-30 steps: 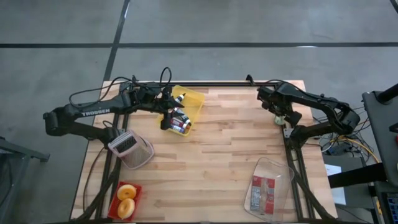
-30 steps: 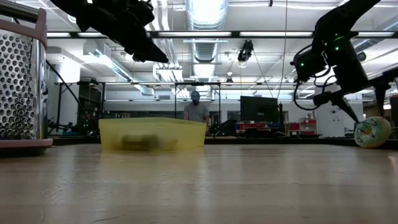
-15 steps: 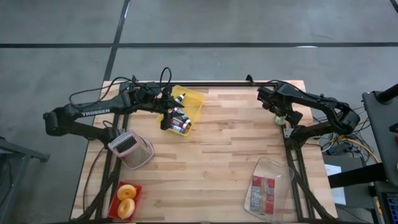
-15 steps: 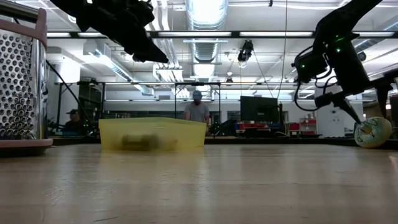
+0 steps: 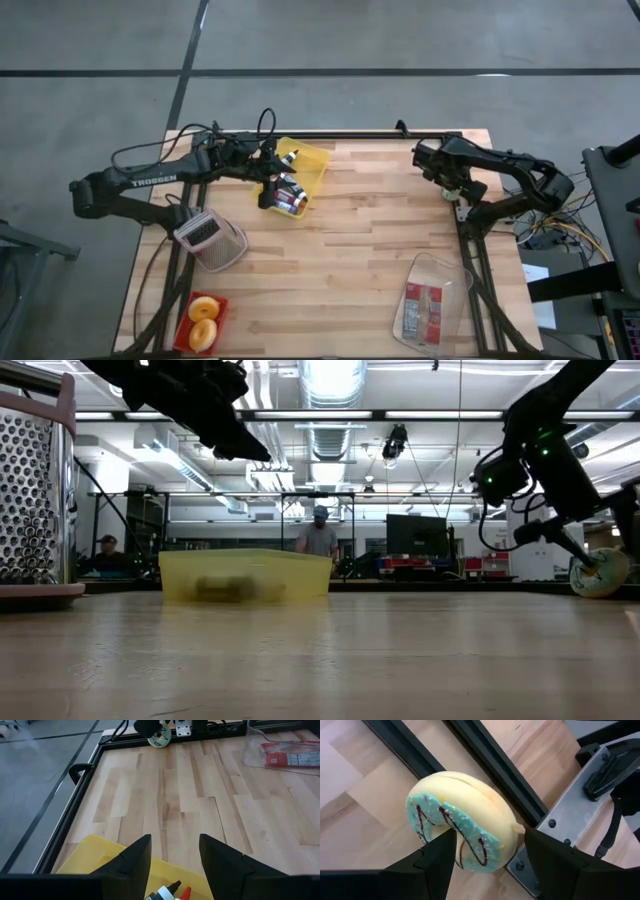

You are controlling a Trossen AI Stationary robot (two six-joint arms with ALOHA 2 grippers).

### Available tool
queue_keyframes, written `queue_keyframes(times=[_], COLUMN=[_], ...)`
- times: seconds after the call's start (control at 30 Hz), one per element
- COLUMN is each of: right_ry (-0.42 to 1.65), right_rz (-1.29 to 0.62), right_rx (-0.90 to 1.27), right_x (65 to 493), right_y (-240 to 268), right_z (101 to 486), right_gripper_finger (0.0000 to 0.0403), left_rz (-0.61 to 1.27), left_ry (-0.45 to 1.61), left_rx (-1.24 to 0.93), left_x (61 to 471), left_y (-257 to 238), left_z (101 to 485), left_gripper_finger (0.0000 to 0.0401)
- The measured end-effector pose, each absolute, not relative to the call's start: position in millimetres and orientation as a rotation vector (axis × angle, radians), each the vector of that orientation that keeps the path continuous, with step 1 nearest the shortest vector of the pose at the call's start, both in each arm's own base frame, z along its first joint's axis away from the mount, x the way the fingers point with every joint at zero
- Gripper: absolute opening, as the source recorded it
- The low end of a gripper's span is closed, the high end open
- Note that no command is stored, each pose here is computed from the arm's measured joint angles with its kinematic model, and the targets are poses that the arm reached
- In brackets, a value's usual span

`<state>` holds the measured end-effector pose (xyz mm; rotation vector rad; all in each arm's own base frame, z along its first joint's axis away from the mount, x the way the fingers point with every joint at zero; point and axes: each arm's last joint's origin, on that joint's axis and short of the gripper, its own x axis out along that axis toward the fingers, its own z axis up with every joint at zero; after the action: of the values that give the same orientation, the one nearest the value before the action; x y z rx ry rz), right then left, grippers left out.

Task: Pick & Place Food Item
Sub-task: Put the blue donut into the red bin

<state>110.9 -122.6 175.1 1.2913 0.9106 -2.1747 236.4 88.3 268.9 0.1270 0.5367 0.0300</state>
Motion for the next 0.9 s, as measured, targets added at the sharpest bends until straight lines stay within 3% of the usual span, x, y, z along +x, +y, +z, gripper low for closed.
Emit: queue_keyframes(times=[0.27,0.9], right_ry=[0.977,1.011], right_rz=[-2.196,-2.189], right_rx=[1.270,1.222], right_x=[114,116], right_y=[-126,-129], right_z=[166,160], right_gripper_finger=[0.0205,0.0071], left_rz=[0.030,0.030], left_ry=[0.537,0.537], left_rx=[0.127,0.127], left_x=[236,237], left_y=[88,88], left_z=[269,269], left_gripper_finger=[0.0170,0.0170])
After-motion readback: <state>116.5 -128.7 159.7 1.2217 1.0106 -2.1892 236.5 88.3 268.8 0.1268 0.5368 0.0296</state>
